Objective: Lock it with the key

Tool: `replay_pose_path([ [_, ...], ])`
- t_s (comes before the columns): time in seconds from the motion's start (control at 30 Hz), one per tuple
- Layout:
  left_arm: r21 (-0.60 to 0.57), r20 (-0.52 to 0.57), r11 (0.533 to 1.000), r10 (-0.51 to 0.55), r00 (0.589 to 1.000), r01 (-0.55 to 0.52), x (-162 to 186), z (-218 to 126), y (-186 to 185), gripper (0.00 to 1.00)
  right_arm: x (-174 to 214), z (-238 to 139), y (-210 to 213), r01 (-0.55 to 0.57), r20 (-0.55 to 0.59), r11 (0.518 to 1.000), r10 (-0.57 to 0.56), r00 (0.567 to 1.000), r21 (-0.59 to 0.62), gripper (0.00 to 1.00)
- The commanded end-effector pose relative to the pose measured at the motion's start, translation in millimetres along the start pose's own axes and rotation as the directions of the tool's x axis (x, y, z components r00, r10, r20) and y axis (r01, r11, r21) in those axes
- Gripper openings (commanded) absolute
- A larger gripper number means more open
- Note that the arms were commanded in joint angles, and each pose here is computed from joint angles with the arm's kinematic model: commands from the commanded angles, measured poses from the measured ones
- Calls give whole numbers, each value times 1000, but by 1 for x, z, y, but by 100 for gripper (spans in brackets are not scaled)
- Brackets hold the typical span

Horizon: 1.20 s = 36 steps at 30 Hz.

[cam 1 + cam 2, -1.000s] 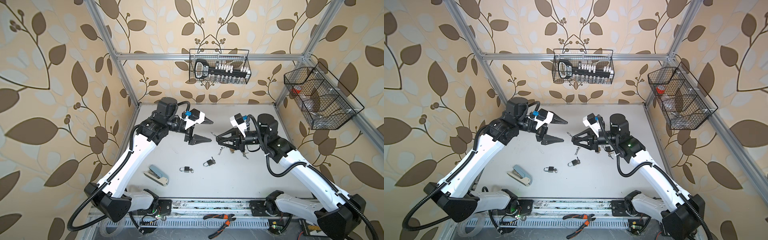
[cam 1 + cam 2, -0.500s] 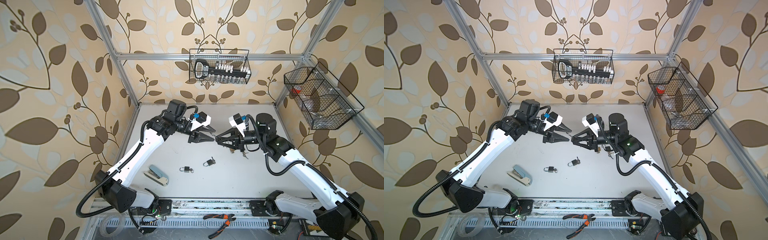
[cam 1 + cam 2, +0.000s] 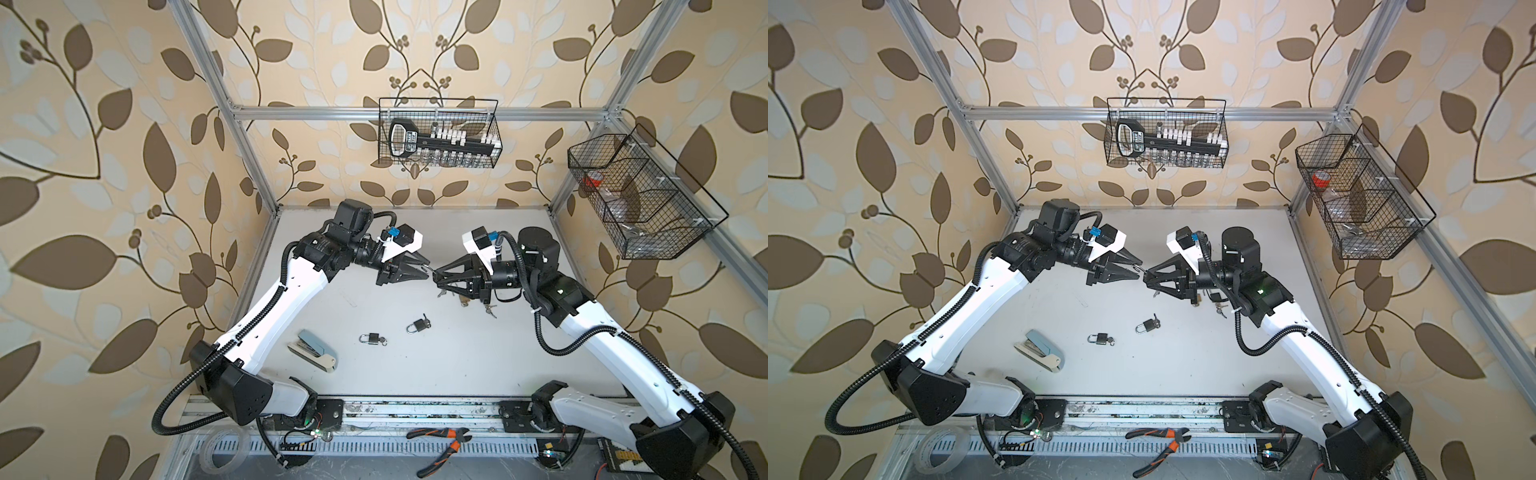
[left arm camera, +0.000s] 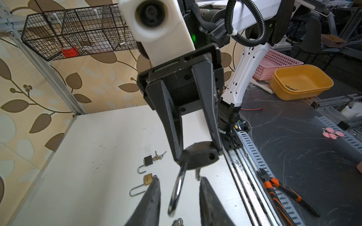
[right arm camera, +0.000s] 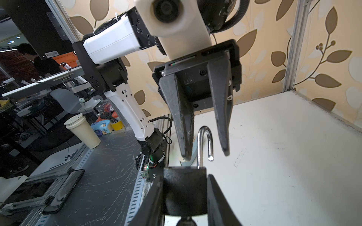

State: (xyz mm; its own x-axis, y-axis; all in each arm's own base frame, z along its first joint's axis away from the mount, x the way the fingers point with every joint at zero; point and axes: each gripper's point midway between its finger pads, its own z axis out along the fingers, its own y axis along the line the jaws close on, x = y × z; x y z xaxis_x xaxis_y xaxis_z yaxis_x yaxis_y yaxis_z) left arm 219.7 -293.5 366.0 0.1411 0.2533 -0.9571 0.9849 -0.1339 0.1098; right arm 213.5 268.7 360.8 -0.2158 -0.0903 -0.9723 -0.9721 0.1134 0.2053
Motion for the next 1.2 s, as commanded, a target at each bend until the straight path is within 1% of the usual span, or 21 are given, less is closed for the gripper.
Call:
replay_pose_path([
  [0.0,7,17,998,67,998,-67,-10,-4,-8,29,-4,-2,5,47,17,999,-47,999,-6,0],
  [0.23,19,33,997,70,997,-71,-13,-5,-12,29,3,1,-5,15,-5,1000,-15,1000,26,0],
  [0.53,5,28,997,79,996,-79,-14,-6,-11,28,9,3,-8,-3,-20,1000,3,1000,27,0],
  [1.0,-4,23,997,77,997,-76,-12,-6,-10,14,15,3,-13,-6,-34,999,8,999,50,0],
  [1.17,4,30,997,73,997,-73,-12,-6,-11,11,15,2,-17,0,-38,997,3,999,78,0],
])
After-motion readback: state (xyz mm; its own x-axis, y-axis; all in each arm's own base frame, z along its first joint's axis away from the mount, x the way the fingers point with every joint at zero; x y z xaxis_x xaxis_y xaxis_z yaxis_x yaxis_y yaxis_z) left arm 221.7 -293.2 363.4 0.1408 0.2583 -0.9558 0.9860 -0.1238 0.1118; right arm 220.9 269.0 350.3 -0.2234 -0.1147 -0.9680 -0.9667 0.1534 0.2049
